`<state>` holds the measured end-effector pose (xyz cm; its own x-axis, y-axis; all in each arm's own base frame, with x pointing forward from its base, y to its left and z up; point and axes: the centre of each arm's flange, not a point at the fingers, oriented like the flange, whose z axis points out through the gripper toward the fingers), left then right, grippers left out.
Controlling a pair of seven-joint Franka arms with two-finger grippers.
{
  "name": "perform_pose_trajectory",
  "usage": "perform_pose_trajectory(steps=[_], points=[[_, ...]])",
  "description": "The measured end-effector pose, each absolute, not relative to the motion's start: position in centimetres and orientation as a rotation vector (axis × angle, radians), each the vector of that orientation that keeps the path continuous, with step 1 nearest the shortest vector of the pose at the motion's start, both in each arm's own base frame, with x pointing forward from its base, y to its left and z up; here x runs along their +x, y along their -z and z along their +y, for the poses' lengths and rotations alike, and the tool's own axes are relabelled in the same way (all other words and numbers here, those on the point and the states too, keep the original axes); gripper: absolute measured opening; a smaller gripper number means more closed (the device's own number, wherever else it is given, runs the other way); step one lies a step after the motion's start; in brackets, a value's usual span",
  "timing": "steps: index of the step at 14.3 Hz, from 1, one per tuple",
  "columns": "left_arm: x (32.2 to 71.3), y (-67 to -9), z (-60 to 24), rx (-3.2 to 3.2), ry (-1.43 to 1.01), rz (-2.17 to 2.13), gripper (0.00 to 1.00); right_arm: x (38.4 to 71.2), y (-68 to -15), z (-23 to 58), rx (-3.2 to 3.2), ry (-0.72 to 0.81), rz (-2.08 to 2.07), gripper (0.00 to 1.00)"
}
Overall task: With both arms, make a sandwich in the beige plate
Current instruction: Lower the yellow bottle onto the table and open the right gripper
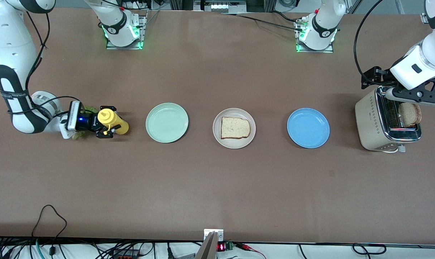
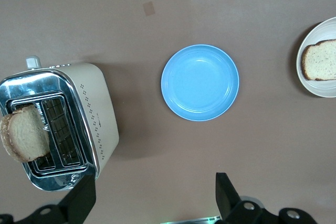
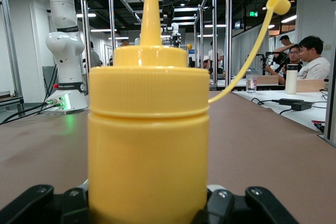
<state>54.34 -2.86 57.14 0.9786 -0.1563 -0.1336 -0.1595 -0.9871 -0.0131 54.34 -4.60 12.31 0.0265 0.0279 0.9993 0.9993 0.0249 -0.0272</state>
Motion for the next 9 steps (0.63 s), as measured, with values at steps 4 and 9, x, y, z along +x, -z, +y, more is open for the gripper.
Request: perform_pose_trajectory(steps=[4,9], points=[[54.3,-57.1,-2.9,-3.101,-0.206,0.247,1.00,53.5,-10.5,-5.0,-1.214,1.171,-1.200,0.38],[54.3,-57.1,-2.9,-3.101,-0.207,0.248,1.00,52.5,-8.3,-4.9,-1.218,1.162,-1.172,0.49]])
